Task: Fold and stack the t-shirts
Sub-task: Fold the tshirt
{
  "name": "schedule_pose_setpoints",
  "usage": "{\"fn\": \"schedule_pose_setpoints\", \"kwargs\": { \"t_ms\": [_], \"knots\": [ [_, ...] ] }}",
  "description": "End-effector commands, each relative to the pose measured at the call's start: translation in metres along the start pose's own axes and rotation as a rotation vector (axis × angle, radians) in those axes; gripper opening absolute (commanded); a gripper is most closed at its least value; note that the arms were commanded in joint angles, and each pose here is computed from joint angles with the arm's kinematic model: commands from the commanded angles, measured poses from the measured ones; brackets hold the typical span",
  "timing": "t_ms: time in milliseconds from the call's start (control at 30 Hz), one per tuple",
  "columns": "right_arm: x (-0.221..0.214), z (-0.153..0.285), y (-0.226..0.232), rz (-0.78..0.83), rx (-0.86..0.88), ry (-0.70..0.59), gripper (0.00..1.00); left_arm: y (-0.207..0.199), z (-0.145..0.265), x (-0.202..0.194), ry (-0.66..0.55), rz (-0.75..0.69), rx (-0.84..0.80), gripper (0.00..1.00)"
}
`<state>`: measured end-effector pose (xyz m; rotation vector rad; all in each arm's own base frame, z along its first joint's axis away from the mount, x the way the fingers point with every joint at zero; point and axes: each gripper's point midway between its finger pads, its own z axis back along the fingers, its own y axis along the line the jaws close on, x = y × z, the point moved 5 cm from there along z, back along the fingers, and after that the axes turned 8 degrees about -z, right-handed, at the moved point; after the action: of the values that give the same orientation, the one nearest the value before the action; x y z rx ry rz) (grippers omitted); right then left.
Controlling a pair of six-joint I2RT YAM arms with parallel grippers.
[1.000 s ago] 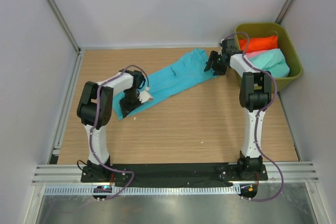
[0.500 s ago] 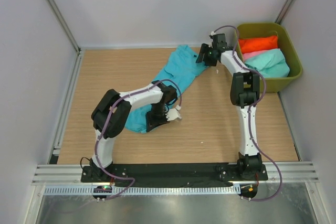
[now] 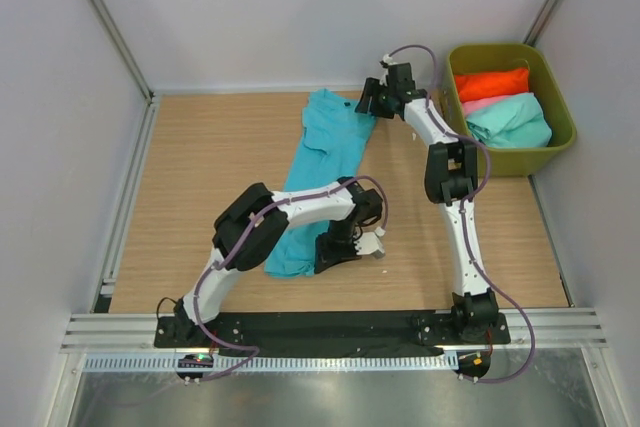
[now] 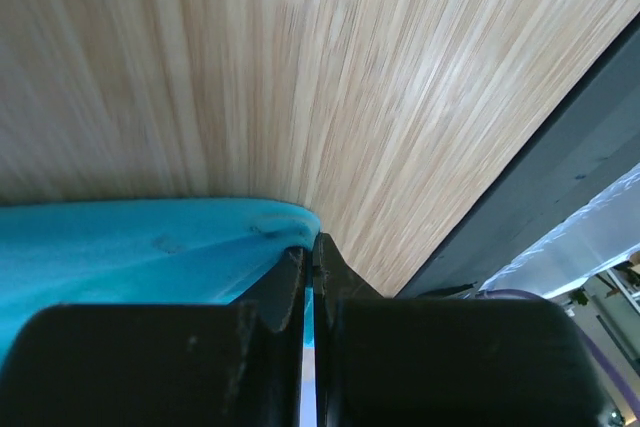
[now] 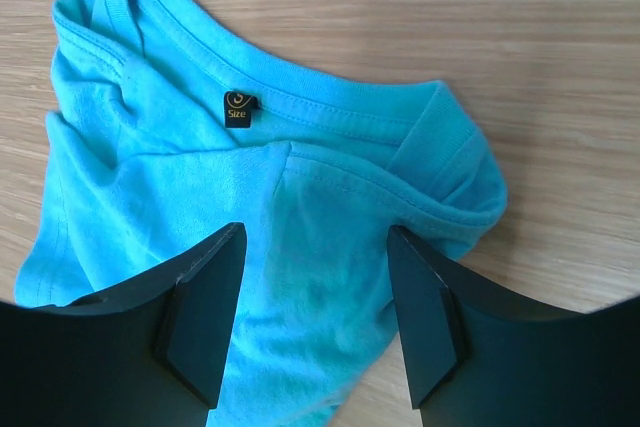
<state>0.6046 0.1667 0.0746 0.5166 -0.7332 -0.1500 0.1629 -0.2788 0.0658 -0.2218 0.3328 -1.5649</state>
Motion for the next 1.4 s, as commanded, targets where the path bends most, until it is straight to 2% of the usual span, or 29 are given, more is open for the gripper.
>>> {"fn": "schedule_pose_setpoints", "kwargs": {
  "t_ms": [0,367,700,767,800,867,900,967,1000,1033,1100,1133,1200,1233,1267,1300,1333,1367],
  "knots": [
    [-0.01,-0.014,0.004,-0.003,0.024,0.016,0.65,-0.006,0.001,0.027,-0.05,-0.005,-0.02,0.0],
    [-0.009,-0.027,0.022,-0.007,0.089,-0.01,0.65,-0.001,-0.01,0.07,-0.062,-0.038,-0.017,0.0],
    [-0.005,-0.023,0.035,0.009,0.113,-0.024,0.65,-0.008,-0.013,0.084,-0.067,-0.04,-0.008,0.03],
    [0.002,-0.014,0.037,0.037,0.106,-0.034,0.68,-0.015,-0.007,0.083,-0.071,-0.063,-0.013,0.2],
    [0.016,0.002,0.046,0.058,0.11,-0.058,0.7,-0.02,0.009,0.083,-0.104,-0.082,0.023,0.47],
    [0.027,0.019,0.047,0.094,0.081,-0.078,0.73,-0.026,0.021,0.086,-0.148,-0.116,0.076,0.62],
    [0.048,0.046,0.06,0.108,0.093,-0.126,0.74,-0.031,0.04,0.086,-0.185,-0.138,0.132,0.74],
    [0.059,0.071,0.059,0.1,0.051,-0.148,0.76,-0.038,0.058,0.088,-0.212,-0.156,0.184,0.84],
    [0.078,0.102,0.069,0.099,0.053,-0.199,0.76,-0.043,0.074,0.088,-0.246,-0.16,0.22,0.88],
    [0.083,0.12,0.07,0.094,0.04,-0.214,0.76,-0.047,0.084,0.086,-0.269,-0.154,0.238,0.97],
    [0.073,0.139,0.059,0.066,-0.021,-0.178,0.76,-0.058,0.111,0.079,-0.332,-0.162,0.284,1.0],
    [0.082,0.174,0.072,0.069,-0.005,-0.212,0.76,-0.06,0.121,0.075,-0.353,-0.157,0.3,1.0],
    [0.052,0.19,0.062,0.026,-0.021,-0.112,0.76,-0.066,0.146,0.07,-0.425,-0.142,0.337,1.0],
    [0.05,0.215,0.067,-0.002,-0.003,-0.112,0.76,-0.066,0.166,0.061,-0.484,-0.072,0.38,1.0],
    [0.019,0.218,0.058,-0.046,-0.025,-0.01,0.75,-0.064,0.178,0.055,-0.525,-0.002,0.413,1.0],
    [0.002,0.225,0.062,-0.077,0.026,0.065,0.74,-0.058,0.185,0.051,-0.565,0.077,0.437,1.0],
    [-0.028,0.225,0.055,-0.154,0.019,0.164,0.72,-0.051,0.201,0.034,-0.632,0.209,0.441,1.0],
    [-0.042,0.24,0.061,-0.193,0.052,0.209,0.7,-0.045,0.203,0.026,-0.655,0.262,0.436,0.99]
  ]
}}
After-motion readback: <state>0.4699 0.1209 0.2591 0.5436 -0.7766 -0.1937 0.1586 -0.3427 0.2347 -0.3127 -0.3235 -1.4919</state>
